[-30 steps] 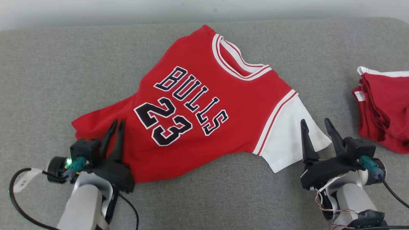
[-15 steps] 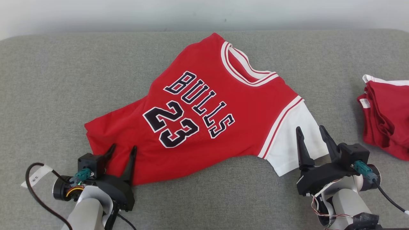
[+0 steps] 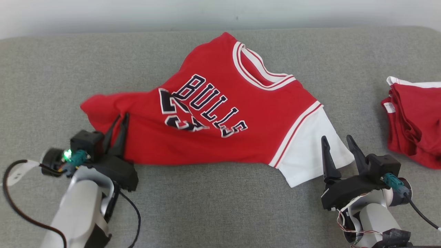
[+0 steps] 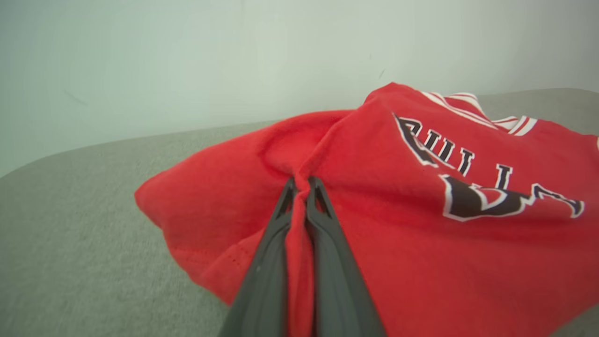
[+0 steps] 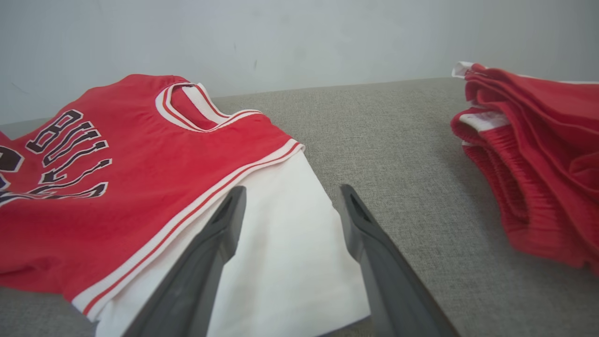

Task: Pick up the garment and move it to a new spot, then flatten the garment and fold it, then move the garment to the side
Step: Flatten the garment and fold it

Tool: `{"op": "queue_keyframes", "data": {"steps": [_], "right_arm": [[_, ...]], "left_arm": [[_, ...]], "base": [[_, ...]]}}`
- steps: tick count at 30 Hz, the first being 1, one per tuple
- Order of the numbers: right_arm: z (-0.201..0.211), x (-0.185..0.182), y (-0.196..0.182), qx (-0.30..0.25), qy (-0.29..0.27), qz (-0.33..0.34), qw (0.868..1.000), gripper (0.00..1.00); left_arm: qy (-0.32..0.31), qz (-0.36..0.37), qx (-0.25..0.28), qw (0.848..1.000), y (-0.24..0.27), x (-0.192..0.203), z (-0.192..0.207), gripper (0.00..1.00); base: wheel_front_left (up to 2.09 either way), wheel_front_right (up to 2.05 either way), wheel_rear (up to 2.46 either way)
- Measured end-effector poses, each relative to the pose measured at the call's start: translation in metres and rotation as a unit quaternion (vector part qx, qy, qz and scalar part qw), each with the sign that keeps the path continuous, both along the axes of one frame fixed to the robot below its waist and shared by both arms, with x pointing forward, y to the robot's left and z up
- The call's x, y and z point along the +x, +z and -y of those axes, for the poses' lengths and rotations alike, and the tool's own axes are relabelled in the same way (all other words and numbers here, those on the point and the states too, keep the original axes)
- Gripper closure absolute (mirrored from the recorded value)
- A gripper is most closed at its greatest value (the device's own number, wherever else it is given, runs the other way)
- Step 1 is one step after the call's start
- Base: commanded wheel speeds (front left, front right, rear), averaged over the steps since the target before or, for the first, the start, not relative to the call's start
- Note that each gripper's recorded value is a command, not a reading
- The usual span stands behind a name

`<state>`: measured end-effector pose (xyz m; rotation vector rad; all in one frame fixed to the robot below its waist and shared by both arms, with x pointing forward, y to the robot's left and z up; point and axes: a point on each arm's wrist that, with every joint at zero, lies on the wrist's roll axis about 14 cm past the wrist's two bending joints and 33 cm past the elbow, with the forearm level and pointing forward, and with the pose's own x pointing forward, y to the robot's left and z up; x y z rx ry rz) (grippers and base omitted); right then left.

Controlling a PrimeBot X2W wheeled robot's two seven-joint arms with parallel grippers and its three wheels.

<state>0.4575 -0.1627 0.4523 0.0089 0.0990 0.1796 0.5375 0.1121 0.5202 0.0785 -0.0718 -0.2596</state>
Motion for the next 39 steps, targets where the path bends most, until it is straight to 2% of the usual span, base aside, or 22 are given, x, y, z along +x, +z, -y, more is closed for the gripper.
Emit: {"op": "queue_keyframes", "data": {"steps": [6, 17, 18, 19, 20, 21, 25, 31, 35, 39], "right_arm": [[-0.001, 0.003, -0.005, -0.001, 0.003, -0.005, 1.000, 0.00], [0.017, 0.002, -0.010, -0.005, -0.021, -0.013, 1.000, 0.00], [0.020, 0.001, -0.011, -0.006, -0.024, -0.014, 1.000, 0.00], [0.022, 0.000, -0.013, -0.007, -0.027, -0.018, 0.999, 0.00], [0.025, -0.001, -0.015, -0.008, -0.030, -0.021, 0.999, 0.00], [0.027, -0.003, -0.017, -0.010, -0.033, -0.025, 0.999, 0.00], [0.036, -0.006, -0.023, -0.013, -0.043, -0.033, 0.998, 0.00], [0.039, -0.007, -0.020, -0.016, -0.046, -0.031, 0.998, 0.00], [0.031, -0.006, -0.015, -0.012, -0.036, -0.024, 0.999, 0.00], [0.020, -0.008, -0.014, -0.007, -0.024, -0.023, 0.999, 0.00]], "left_arm": [[-0.012, 0.037, 0.032, 0.999, 0.022, 0.021, -0.002, 1.00], [-0.027, 0.047, 0.070, 0.996, 0.027, 0.060, 0.021, 1.00], [-0.027, 0.047, 0.070, 0.996, 0.027, 0.063, 0.024, 0.93], [-0.028, 0.046, 0.068, 0.996, 0.025, 0.065, 0.027, 0.60], [-0.027, 0.040, 0.066, 0.997, 0.021, 0.068, 0.029, 0.14], [-0.028, 0.032, 0.063, 0.997, 0.015, 0.068, 0.032, 0.00], [-0.039, 0.018, 0.047, 0.998, 0.003, 0.068, 0.050, 0.00], [-0.019, 0.049, -0.004, 0.999, 0.026, 0.058, 0.046, 0.00], [0.015, 0.074, -0.034, 0.997, 0.043, 0.042, 0.023, 0.00], [0.046, 0.046, -0.034, 0.997, 0.021, 0.022, -0.004, 0.00]], "base": [[0.00, 0.00, 0.00], [0.00, 0.00, 0.00], [0.00, 0.00, 0.00], [0.00, 0.00, 0.00], [0.00, 0.00, 0.00], [0.00, 0.00, 0.00], [0.00, 0.00, 0.00], [0.00, 0.00, 0.00], [0.00, 0.00, 0.00], [0.00, 0.00, 0.00]]}}
